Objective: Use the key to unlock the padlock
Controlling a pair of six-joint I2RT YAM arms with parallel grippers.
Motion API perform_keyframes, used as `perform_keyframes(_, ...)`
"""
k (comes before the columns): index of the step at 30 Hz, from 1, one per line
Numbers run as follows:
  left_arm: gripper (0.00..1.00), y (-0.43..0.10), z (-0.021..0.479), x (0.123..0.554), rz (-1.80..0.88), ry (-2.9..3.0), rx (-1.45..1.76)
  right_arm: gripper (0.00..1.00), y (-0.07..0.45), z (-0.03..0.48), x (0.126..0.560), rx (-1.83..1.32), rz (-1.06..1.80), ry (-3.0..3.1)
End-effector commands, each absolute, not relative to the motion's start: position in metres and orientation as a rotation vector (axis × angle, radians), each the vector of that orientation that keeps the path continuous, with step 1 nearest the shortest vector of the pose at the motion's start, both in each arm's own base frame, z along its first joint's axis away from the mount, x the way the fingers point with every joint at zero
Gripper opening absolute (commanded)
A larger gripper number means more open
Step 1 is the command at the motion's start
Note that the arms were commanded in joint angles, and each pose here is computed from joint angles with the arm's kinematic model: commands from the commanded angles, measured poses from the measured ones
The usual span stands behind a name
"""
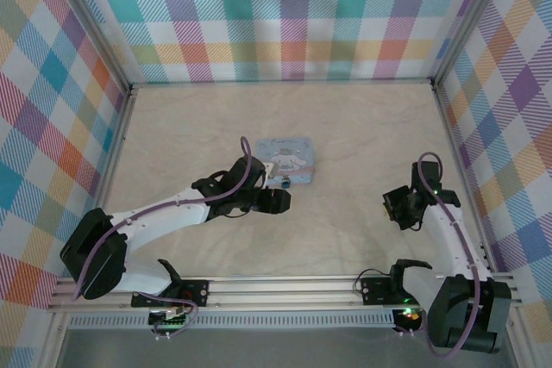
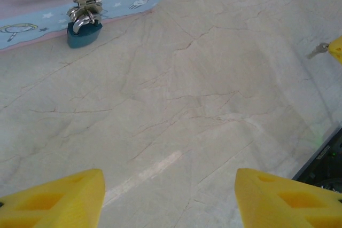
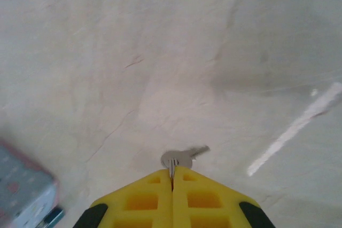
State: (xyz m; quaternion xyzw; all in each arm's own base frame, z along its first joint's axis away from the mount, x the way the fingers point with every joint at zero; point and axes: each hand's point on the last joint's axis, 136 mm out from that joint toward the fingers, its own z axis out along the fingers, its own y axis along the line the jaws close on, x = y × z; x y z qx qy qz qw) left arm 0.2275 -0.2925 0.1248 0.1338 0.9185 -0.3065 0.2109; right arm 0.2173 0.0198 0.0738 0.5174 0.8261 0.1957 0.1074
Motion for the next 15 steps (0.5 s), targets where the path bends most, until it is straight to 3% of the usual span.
perform_keyframes(1,0.66,-0.299,0.160,0.240,-0.890,2.456,0.351,0.00,0.050,0.117,0.256,1.273,0.847,2.415)
perform_keyframes(9,0.69,-0.304,0.237,0.275,-1.078,2.252,0.338,0.00,0.140,0.207,0.307,0.653,1.229,2.458)
perform_keyframes(11,0.77,-0.304,0.263,0.282,-1.138,2.169,0.347,0.00,0.169,0.229,0.309,0.462,1.317,2.475)
perform_keyframes(15,0.77,-0.299,0.305,0.296,-1.317,2.022,0.355,0.00,0.221,0.269,0.301,0.104,1.515,2.462)
